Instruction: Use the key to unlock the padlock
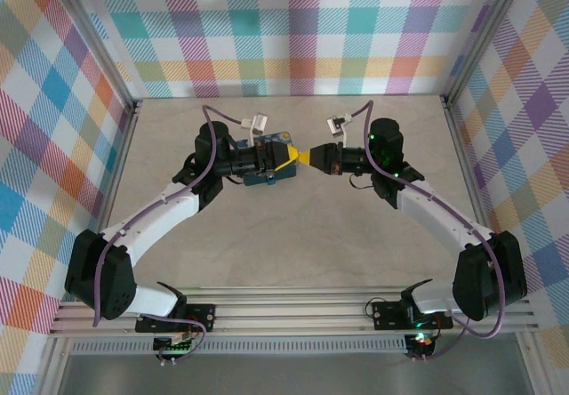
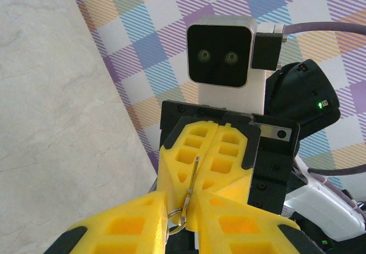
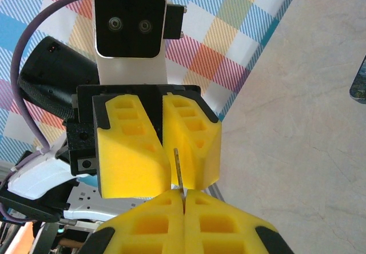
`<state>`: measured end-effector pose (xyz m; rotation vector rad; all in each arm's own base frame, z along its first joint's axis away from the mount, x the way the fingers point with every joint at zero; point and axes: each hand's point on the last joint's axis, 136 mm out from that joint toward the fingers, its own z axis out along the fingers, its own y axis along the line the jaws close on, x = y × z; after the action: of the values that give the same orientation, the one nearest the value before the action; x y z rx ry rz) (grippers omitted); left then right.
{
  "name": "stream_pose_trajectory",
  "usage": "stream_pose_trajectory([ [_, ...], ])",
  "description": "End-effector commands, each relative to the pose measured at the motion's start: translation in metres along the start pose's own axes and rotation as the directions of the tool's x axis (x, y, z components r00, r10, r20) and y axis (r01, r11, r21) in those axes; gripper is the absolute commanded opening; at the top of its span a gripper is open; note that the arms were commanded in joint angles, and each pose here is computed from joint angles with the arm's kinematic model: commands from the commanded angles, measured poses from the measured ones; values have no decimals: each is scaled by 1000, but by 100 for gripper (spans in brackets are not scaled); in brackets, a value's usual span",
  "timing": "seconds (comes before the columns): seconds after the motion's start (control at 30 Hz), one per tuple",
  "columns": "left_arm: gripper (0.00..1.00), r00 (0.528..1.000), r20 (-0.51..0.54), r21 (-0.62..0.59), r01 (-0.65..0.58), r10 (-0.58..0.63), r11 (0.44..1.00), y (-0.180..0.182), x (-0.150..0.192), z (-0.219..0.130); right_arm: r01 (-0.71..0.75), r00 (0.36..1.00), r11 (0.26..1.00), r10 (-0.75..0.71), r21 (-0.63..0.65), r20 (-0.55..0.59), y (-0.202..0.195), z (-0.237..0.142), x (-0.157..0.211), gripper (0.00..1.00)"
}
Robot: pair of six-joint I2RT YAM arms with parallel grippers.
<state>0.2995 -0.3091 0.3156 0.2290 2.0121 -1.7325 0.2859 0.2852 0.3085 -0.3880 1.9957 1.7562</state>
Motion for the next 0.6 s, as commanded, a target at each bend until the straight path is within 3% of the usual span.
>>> stream_pose_trajectory([
  [0.0, 21, 1000, -13, 30, -12, 12, 999, -8, 7, 2, 45, 999, 998, -44, -35, 28, 13, -4, -7, 0],
  [0.2, 14, 999, -33, 45, -8, 10, 999, -8, 10, 8, 42, 999, 998, -41, -42, 19, 15, -3, -7, 0],
  [0.27, 1, 999, -38, 56, -6, 8, 998, -9, 11, 11, 35, 999, 998, -34, -45, 12, 14, -2, -7, 0],
  [0.5, 0, 999, -34, 46, -5, 6, 999, -4, 10, 13, 2, 1000, 999, -1, -39, 10, 12, 0, -10, 0],
  [0.57, 0, 1000, -28, 38, 0, 1, 999, -2, 10, 13, -20, 1000, 999, 21, -31, 15, 10, 1, -12, 6],
])
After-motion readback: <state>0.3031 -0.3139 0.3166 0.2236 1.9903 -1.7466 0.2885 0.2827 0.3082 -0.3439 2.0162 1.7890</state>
